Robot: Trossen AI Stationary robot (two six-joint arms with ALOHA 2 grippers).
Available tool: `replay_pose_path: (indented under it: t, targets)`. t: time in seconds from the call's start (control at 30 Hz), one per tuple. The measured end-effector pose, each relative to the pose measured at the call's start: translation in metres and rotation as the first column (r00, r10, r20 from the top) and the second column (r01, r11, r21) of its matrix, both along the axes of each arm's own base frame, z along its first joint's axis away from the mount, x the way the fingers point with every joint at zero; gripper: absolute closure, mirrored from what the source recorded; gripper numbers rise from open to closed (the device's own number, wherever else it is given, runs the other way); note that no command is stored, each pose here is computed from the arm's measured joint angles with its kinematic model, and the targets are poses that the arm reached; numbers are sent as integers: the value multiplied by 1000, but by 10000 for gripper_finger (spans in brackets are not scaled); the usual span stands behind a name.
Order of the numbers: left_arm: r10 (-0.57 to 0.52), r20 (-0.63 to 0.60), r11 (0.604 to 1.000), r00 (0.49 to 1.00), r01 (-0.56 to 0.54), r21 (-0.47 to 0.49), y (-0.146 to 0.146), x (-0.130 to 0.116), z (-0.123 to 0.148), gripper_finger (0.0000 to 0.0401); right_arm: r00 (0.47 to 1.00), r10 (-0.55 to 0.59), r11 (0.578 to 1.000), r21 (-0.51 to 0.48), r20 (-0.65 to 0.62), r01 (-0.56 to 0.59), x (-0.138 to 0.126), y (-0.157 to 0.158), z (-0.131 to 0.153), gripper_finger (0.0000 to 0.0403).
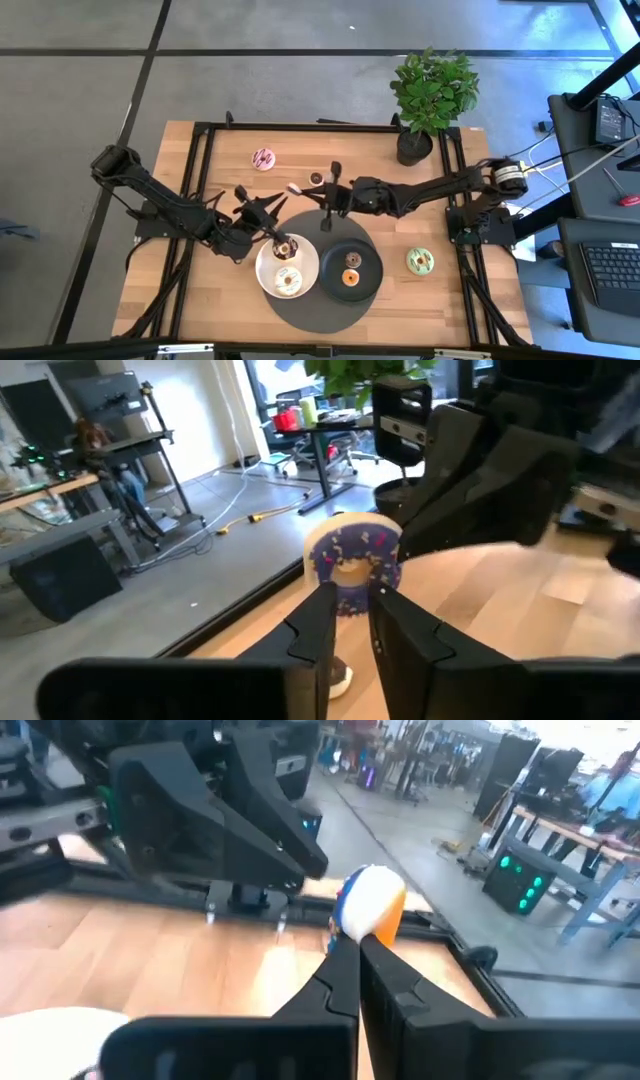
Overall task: Pick & Place donuts
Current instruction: Put the small violet donut on the black plate
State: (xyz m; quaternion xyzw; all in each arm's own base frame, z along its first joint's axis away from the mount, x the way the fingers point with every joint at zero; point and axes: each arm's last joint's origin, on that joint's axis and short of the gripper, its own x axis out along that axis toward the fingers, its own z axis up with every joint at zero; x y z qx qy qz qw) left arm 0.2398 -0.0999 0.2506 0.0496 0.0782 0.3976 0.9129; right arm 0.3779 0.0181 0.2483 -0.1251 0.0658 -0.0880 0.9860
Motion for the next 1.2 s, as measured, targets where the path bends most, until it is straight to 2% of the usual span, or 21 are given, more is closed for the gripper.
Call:
replay_pose_path:
  t: [0.17, 0.27, 0.43, 0.63, 0.7, 0.83, 1.2]
  targets:
    - [-34, -24, 999, 999, 35, 23, -6, -3, 1, 324, 981, 8, 996, 88, -193, 9, -22, -1, 7, 400]
    - [-41, -16, 999, 999, 41, 21, -7, -3, 3, 320, 945, 94, 977, 212, -314, -27, -39, 2, 9, 400]
    - [-38, -13, 999, 999, 39, 19, -7, -3, 3, 321, 863, 274, 901, 427, -425, -75, -54, 23, 2, 400]
    - [-41, -14, 999, 999, 41, 17, -6, -3, 3, 323, 781, 419, 808, 582, -463, -88, -57, 62, -13, 400]
    - [-65, -18, 998, 998, 65, 8, -7, -2, 3, 321, 755, 460, 785, 611, -467, -100, -58, 74, -17, 400]
    - [-105, -23, 994, 994, 105, -8, -8, -1, 2, 319, 722, 475, 770, 634, -503, -65, -56, 88, -33, 400]
    - [-124, -21, 992, 992, 123, -18, -8, -1, 2, 322, 666, 449, 772, 634, -595, 46, -41, 92, -80, 400]
